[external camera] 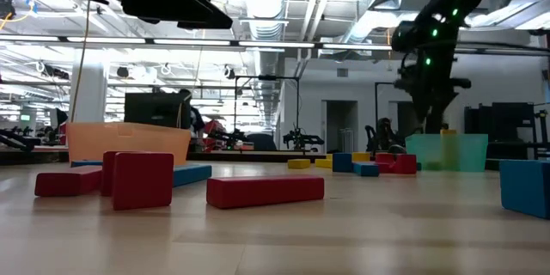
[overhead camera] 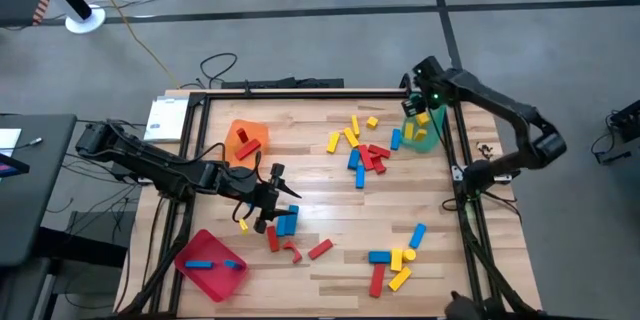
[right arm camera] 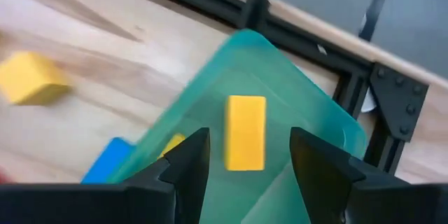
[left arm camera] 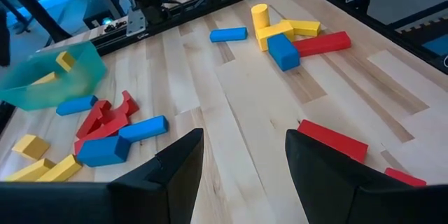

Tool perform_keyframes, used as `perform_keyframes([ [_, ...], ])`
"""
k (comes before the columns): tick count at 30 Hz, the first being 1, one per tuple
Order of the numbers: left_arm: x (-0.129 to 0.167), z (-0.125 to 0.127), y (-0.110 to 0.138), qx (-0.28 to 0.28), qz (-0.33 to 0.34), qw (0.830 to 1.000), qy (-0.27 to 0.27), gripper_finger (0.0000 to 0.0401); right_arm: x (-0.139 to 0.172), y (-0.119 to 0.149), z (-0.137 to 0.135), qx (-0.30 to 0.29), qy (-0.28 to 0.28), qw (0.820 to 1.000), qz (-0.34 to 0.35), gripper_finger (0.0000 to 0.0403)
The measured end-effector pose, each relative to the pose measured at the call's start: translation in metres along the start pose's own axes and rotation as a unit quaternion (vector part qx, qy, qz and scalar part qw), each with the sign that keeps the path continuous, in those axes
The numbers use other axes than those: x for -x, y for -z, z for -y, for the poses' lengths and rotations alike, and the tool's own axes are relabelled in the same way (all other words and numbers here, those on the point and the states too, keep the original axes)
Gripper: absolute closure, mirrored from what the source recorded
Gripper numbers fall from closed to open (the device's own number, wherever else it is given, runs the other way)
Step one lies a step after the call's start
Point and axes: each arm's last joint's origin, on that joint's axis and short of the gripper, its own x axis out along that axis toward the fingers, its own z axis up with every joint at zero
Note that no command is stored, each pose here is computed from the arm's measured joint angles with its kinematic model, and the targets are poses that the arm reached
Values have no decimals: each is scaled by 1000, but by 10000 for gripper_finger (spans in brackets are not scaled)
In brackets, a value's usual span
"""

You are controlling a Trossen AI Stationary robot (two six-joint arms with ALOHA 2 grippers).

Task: Sort blocks
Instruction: Put the blue wooden block into the red bin

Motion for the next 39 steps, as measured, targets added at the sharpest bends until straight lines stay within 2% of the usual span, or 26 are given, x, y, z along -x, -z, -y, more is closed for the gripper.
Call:
perform_keyframes([
  [7,0,0,0,14,-3,1000,-7,203,54,18,-15,41,-42,995,77,192],
  [14,0,0,3,32,-18,999,-13,203,95,44,-36,98,-106,980,136,192],
  [21,0,1,8,56,-46,997,-15,203,123,73,-66,177,-189,952,164,192],
  [31,2,3,19,88,-105,990,-27,203,149,118,-118,280,-302,897,161,192],
  [39,5,0,31,142,-164,974,-63,203,150,154,-159,349,-333,867,128,192],
])
